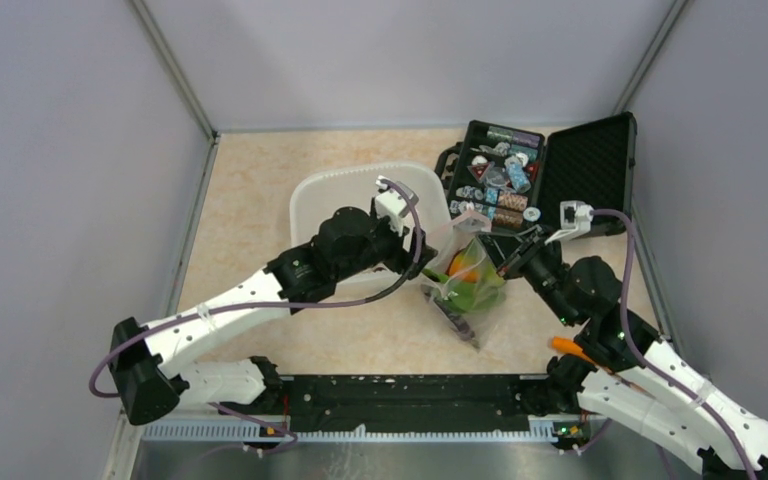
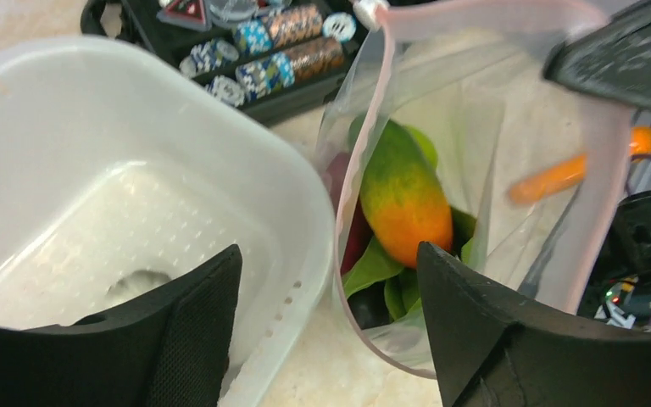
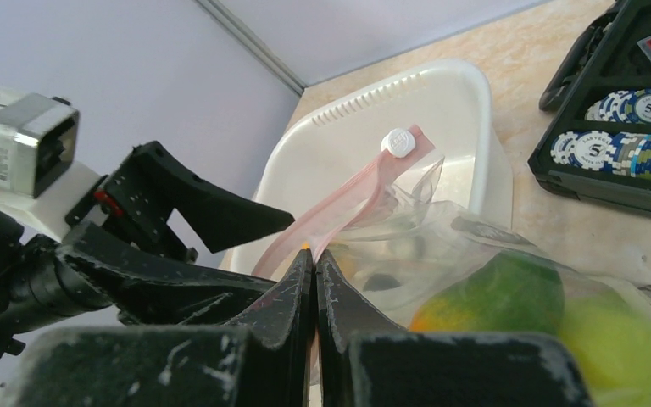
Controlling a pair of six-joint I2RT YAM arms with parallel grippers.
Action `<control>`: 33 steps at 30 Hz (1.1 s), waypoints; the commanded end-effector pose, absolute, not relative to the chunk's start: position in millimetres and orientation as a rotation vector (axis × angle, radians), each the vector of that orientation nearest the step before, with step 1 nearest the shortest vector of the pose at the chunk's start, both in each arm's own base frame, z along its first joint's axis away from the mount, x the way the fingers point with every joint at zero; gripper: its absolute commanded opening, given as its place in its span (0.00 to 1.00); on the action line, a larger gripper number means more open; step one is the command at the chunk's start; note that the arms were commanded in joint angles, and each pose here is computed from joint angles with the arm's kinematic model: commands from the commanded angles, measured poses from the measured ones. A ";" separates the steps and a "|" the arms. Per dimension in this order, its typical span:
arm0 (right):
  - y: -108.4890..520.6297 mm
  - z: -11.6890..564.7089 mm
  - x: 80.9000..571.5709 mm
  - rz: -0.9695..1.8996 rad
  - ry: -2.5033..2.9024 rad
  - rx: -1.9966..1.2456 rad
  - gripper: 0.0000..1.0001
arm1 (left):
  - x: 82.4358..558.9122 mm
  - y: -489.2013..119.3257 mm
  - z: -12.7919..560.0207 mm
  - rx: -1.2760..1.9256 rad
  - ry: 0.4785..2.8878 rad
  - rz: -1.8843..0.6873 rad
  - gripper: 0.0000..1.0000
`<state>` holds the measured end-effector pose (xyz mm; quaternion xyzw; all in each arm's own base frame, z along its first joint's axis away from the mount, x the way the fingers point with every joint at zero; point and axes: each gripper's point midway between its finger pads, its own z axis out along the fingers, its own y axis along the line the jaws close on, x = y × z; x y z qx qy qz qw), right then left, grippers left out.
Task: Place the food in the zip-top bag and seal the zipper
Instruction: Place the fake fruit in the zipper food storage bag, then adjust the zipper food storage bag at the center of the board.
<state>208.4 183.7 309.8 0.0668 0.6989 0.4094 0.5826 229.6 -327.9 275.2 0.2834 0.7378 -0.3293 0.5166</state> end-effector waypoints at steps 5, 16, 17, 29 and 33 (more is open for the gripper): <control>191.0 323.9 207.7 1.004 1.591 0.135 0.00 | 222.9 -328.1 263.9 0.781 1.831 -0.768 0.63; 210.4 382.9 176.9 1.108 1.371 -0.181 0.00 | 245.5 -346.6 278.6 0.749 1.794 -0.752 0.00; 210.9 387.8 173.1 1.113 1.350 -0.208 0.00 | 250.6 -347.5 286.0 0.733 1.774 -0.753 0.00; 163.8 420.2 140.3 0.992 1.212 -0.280 0.00 | 261.4 -387.7 318.7 0.740 1.691 -0.949 0.00; 191.5 419.1 121.8 1.097 1.166 -0.453 0.00 | 267.2 -385.8 324.5 0.719 1.674 -0.940 0.00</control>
